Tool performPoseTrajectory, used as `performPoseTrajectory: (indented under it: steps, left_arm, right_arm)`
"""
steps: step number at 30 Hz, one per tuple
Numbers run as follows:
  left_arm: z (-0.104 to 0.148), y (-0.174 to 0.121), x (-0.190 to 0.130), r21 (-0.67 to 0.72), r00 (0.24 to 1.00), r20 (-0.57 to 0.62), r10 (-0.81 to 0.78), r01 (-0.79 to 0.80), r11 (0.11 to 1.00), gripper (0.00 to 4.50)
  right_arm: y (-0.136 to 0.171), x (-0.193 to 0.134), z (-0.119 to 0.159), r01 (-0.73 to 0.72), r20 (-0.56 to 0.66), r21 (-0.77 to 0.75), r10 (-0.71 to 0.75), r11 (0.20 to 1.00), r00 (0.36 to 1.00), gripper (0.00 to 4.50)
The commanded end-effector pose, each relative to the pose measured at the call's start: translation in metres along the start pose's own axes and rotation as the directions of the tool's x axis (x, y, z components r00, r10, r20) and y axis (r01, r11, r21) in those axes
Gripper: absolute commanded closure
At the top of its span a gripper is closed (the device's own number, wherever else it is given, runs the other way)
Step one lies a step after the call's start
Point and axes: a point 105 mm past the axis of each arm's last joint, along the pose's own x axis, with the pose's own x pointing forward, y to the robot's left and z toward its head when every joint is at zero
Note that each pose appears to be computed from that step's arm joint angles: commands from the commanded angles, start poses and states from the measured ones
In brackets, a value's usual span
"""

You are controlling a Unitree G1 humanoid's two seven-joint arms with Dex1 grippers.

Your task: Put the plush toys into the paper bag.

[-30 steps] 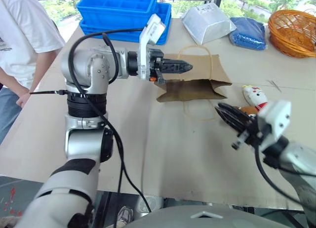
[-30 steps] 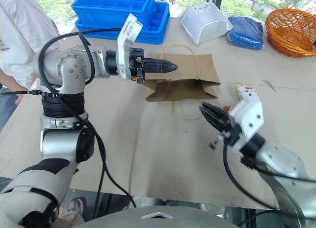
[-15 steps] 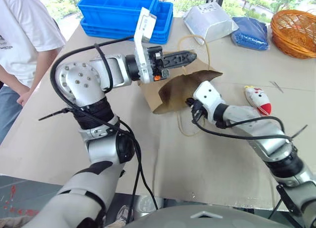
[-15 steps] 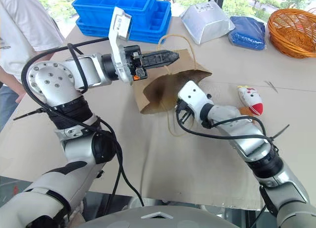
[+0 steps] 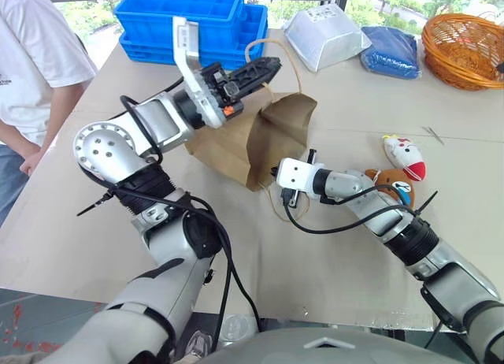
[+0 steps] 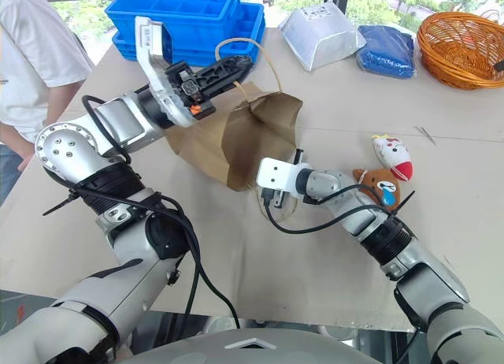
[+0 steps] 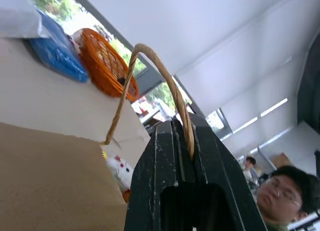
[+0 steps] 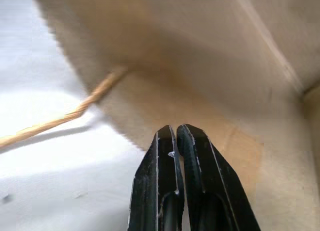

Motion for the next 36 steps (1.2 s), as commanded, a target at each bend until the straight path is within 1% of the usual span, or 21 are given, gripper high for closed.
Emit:
performPoseTrajectory:
  steps: [1, 4, 6, 8, 10, 12, 13, 15, 17, 19, 20, 21, 22, 24, 26, 27, 28, 29, 31, 33, 36]
  left_arm:
    - [-0.005, -0.008, -0.015, 0.060, 1.000, -0.017, -0.011, 0.012, 0.998, 4.50]
    - [-0.005, -0.005, -0.025, 0.057, 1.000, 0.015, 0.010, -0.011, 0.998, 4.50]
    - [0.001, -0.005, -0.032, 0.044, 0.998, 0.060, 0.011, -0.014, 0.999, 4.50]
    - [0.000, -0.004, -0.038, 0.035, 0.997, 0.076, 0.019, -0.022, 0.999, 4.50]
    - [-0.009, -0.003, -0.043, 0.054, 0.998, 0.049, 0.033, -0.035, 0.998, 4.50]
    - [-0.020, -0.003, -0.045, 0.078, 0.999, 0.013, 0.050, -0.051, 0.996, 4.50]
    - [-0.024, -0.004, -0.045, 0.091, 0.999, 0.001, 0.053, -0.053, 0.994, 4.50]
    - [-0.031, -0.004, -0.045, 0.114, 0.998, -0.017, 0.063, -0.060, 0.992, 4.50]
    - [-0.037, -0.003, -0.046, 0.125, 0.997, -0.025, 0.073, -0.069, 0.990, 4.50]
    - [-0.040, -0.003, -0.046, 0.132, 0.997, -0.022, 0.078, -0.075, 0.988, 4.50]
    - [-0.040, -0.003, -0.046, 0.132, 0.997, -0.016, 0.076, -0.073, 0.989, 4.50]
    - [-0.041, -0.003, -0.046, 0.135, 0.997, -0.012, 0.078, -0.076, 0.988, 4.50]
    - [-0.041, -0.003, -0.046, 0.139, 0.997, -0.009, 0.079, -0.077, 0.987, 4.50]
    - [-0.041, -0.004, -0.047, 0.142, 0.998, -0.001, 0.070, -0.069, 0.987, 4.50]
    - [-0.039, -0.005, -0.047, 0.147, 0.998, 0.007, 0.065, -0.065, 0.987, 4.50]
    - [-0.039, -0.006, -0.047, 0.151, 0.998, 0.009, 0.061, -0.061, 0.987, 4.50]
    - [-0.039, -0.007, -0.045, 0.155, 0.999, 0.010, 0.054, -0.055, 0.986, 4.50]
    - [-0.040, -0.007, -0.044, 0.156, 0.999, 0.010, 0.047, -0.048, 0.987, 4.50]
    - [-0.042, -0.009, -0.042, 0.161, 0.999, -0.001, 0.037, -0.036, 0.986, 4.50]
    - [-0.045, -0.010, -0.041, 0.176, 0.999, -0.026, 0.030, -0.025, 0.984, 4.50]
    - [-0.046, -0.011, -0.040, 0.191, 0.999, -0.038, 0.025, -0.017, 0.981, 4.50]
  right_arm:
    - [0.003, -0.007, -0.014, -0.022, -0.046, 0.010, 0.023, 1.000, 0.999, 4.46]
    - [-0.002, -0.014, -0.018, -0.008, -0.067, -0.006, 0.008, 1.000, 0.998, 4.46]
    - [-0.003, -0.018, -0.021, -0.007, -0.074, 0.006, 0.008, 1.000, 0.997, 4.46]
    - [-0.004, -0.021, -0.021, 0.011, -0.060, 0.029, -0.010, 1.000, 0.998, 4.46]
    - [-0.009, -0.025, -0.011, 0.050, -0.004, 0.099, -0.049, 0.994, 0.999, 4.46]
    - [-0.019, -0.033, 0.015, 0.079, 0.129, 0.155, -0.099, 0.985, 0.987, 4.46]
    - [-0.024, -0.041, 0.032, 0.074, 0.211, 0.243, -0.127, 0.967, 0.969, 4.46]
    - [-0.034, -0.061, 0.056, 0.059, 0.318, 0.375, -0.188, 0.925, 0.929, 4.46]
    - [-0.048, -0.089, 0.071, 0.097, 0.361, 0.424, -0.266, 0.900, 0.894, 3.97]
    - [-0.056, -0.117, 0.077, 0.149, 0.350, 0.430, -0.316, 0.891, 0.882, 3.30]
    - [-0.061, -0.129, 0.075, 0.192, 0.316, 0.440, -0.351, 0.877, 0.881, 3.00]
    - [-0.063, -0.143, 0.070, 0.240, 0.261, 0.433, -0.375, 0.869, 0.890, 2.91]
    - [-0.063, -0.152, 0.067, 0.268, 0.218, 0.431, -0.388, 0.861, 0.895, 2.40]
    - [-0.061, -0.173, 0.049, 0.366, 0.069, 0.368, -0.417, 0.855, 0.906, 2.10]
    - [-0.050, -0.188, 0.026, 0.397, -0.123, 0.291, -0.378, 0.870, 0.918, 1.34]
    - [-0.048, -0.196, 0.012, 0.428, -0.234, 0.236, -0.377, 0.872, 0.896, 1.34]
    - [-0.044, -0.204, -0.007, 0.446, -0.332, 0.261, -0.355, 0.856, 0.874, 1.34]
    - [-0.040, -0.208, -0.019, 0.447, -0.385, 0.270, -0.330, 0.853, 0.862, 1.34]
    - [-0.028, -0.209, -0.035, 0.421, -0.422, 0.358, -0.258, 0.833, 0.869, 1.34]
    - [-0.022, -0.207, -0.065, 0.452, -0.519, 0.378, -0.220, 0.808, 0.826, 1.34]
    - [-0.006, -0.204, -0.090, 0.456, -0.587, 0.448, -0.132, 0.769, 0.799, 1.34]
